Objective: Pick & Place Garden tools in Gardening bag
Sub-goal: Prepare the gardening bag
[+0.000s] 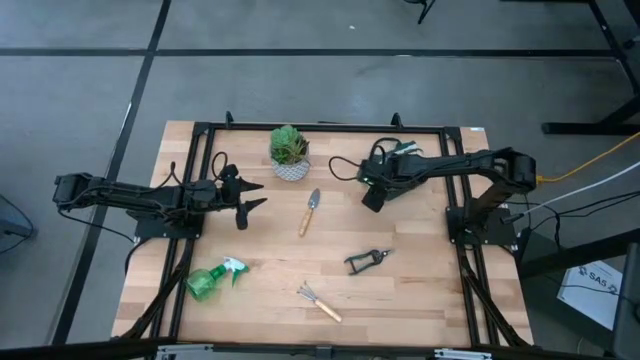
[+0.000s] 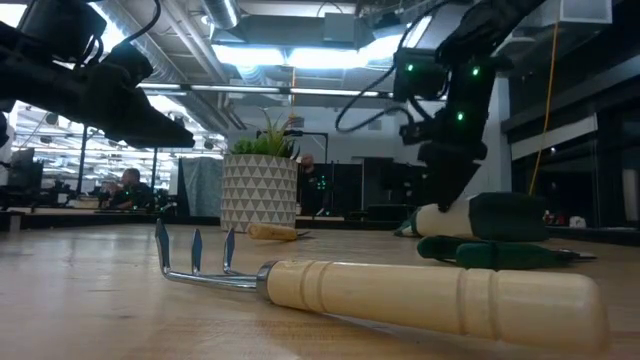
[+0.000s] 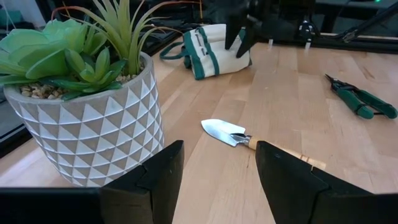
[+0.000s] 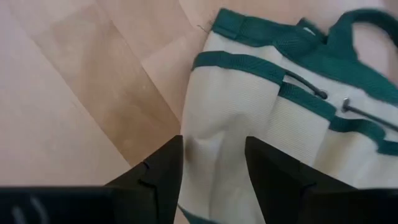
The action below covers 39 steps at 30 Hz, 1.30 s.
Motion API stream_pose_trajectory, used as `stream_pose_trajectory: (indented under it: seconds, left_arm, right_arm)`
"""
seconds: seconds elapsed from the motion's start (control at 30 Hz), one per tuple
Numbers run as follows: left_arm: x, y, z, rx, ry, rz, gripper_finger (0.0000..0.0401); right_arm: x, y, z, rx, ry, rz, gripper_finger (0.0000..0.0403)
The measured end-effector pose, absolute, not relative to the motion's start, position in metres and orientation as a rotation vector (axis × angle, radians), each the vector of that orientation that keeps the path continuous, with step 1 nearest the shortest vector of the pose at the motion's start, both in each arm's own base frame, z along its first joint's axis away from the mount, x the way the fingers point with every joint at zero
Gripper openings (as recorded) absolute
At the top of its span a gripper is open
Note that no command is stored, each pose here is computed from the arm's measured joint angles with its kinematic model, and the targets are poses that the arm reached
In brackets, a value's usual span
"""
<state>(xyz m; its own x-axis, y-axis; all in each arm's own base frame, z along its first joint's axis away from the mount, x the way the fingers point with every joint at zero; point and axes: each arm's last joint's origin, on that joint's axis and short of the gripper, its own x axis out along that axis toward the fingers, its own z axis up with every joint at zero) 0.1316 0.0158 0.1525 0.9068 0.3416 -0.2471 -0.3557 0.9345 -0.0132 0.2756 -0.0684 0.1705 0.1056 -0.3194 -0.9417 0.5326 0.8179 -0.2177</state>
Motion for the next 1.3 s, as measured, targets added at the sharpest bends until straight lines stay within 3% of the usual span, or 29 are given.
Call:
stream_pose_trajectory:
  seconds: [0.27,0.57,0.77,0.93,1.3]
  left_arm:
    - [0.132,0.016,0.152,-0.058,0.245,0.36,0.0196]
    - [0.132,0.016,0.152,-0.058,0.245,0.36,0.0196]
    - [0.132,0.016,0.152,-0.058,0.245,0.36,0.0196]
    - [0.132,0.016,0.153,-0.058,0.245,0.36,0.0196]
    - [0.132,0.016,0.152,-0.058,0.245,0.36,0.0196]
  right_arm:
    - [0.282,-0.073,0.138,0.145,1.444,-0.64,0.017]
    - [0.282,-0.072,0.133,0.121,1.475,-0.619,0.0037]
    - [0.282,-0.069,0.14,0.108,1.455,-0.591,0.0009]
    - [0.289,-0.058,0.155,0.024,1.326,-0.501,0.0007]
    - [0.258,-0.029,0.166,0.055,0.714,-0.304,0.0005]
